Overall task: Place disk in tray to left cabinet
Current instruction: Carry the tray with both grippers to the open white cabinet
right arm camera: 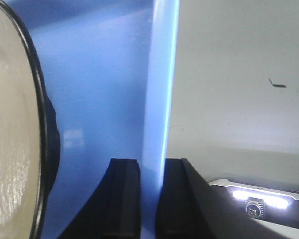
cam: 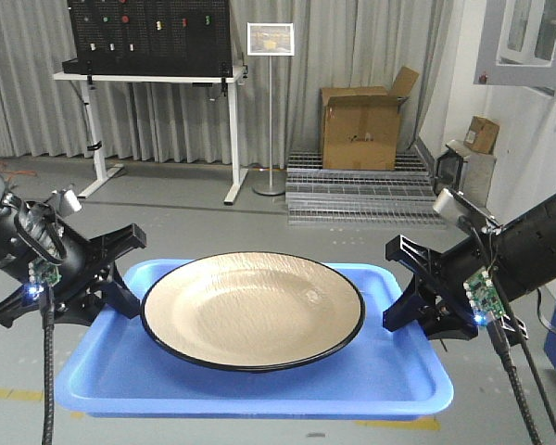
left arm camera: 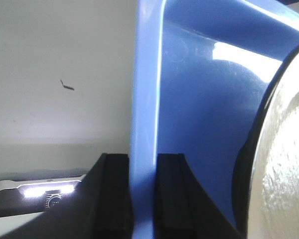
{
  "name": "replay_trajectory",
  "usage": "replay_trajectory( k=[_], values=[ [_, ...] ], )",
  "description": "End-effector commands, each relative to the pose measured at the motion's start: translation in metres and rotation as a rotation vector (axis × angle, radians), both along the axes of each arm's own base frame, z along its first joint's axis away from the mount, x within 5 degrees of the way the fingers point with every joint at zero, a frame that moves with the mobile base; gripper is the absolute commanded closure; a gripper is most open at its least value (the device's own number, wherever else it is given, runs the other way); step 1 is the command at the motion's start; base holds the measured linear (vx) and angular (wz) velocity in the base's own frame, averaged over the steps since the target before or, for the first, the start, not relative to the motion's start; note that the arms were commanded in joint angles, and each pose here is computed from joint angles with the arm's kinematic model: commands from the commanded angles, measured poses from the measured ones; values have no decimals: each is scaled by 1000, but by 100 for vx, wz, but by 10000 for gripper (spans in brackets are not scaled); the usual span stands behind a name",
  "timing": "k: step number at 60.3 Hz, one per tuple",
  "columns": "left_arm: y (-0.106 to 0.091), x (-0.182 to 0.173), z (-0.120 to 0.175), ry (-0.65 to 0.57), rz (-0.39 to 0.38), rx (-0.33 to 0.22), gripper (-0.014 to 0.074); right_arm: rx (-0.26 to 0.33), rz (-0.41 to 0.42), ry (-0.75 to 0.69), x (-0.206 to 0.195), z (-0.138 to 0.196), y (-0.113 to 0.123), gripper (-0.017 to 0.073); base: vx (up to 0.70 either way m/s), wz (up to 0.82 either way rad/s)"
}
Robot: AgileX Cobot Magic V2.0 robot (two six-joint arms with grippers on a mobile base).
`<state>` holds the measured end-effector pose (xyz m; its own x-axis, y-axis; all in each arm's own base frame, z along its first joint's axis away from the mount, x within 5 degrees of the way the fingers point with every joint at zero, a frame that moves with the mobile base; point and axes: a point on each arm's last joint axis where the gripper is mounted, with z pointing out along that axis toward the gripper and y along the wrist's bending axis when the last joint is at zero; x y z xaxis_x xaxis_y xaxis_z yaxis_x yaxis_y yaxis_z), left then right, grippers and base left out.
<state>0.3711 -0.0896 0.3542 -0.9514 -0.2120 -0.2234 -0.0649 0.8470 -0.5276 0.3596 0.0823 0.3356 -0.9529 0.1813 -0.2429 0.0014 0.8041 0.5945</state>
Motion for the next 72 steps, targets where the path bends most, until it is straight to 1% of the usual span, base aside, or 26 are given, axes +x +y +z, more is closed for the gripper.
replay_trajectory(
  k=[1, 37, 72],
  values=[
    [-18, -18, 40, -64, -21, -170, 594, 151, 2, -103, -11, 39, 13, 564, 70, -6],
    [-18, -19, 40, -63, -22, -174, 594, 150, 3, -100, -11, 39, 13, 564, 69, -6],
    [-18, -19, 40, -63, -22, -173, 594, 149, 15, -86, -13, 39, 13, 564, 68, 4]
  ],
)
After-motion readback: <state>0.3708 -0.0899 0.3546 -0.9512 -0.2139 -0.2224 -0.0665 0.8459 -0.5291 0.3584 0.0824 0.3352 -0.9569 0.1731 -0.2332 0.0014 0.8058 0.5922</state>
